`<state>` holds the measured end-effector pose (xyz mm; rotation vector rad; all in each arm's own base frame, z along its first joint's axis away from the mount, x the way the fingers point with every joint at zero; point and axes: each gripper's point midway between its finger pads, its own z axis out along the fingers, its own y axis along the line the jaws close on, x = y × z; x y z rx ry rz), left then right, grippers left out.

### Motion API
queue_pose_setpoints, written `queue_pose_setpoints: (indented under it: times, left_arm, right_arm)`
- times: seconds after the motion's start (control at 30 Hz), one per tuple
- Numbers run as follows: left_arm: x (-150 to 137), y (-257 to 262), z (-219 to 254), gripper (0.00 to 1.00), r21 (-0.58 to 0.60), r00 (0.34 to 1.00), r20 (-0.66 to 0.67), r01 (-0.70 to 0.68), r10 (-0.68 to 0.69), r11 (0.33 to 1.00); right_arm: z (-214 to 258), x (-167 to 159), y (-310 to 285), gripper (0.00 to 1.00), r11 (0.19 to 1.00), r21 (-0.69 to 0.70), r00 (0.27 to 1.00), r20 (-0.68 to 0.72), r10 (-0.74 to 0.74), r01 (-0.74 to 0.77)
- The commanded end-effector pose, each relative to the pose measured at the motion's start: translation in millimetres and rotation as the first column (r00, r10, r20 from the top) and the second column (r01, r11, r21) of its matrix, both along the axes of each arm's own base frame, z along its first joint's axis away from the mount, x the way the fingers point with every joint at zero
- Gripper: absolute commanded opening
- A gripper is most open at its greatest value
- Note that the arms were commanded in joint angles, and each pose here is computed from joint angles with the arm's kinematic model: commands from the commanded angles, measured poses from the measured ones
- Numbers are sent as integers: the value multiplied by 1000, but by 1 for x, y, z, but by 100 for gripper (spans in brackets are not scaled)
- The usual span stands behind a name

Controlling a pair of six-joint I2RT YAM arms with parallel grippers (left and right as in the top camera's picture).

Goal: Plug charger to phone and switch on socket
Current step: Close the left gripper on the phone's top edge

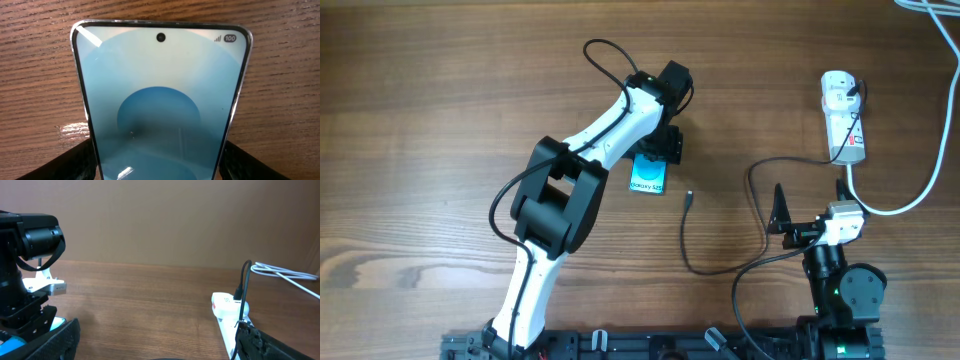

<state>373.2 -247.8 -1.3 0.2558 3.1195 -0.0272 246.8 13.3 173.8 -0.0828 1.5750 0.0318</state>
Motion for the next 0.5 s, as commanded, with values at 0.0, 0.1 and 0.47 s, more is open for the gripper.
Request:
queue_pose_setpoints:
  times: [0.0,0.1,0.47]
  left_arm:
    - [-13,-1,-18,79,6,999,-50,8,-8,1000]
    - [-13,-2,-18,78,5,999,-50,7,-7,1000]
    - [-13,-2,-14,73,1,999,-51,7,-7,1000]
  right_arm:
    - [1,0,-1,100,1000,-17,1000,6,-6,6]
    - [1,0,-1,99,1000,-17,1000,7,-6,6]
    - [1,0,-1,100,1000,-18,1000,6,-6,6]
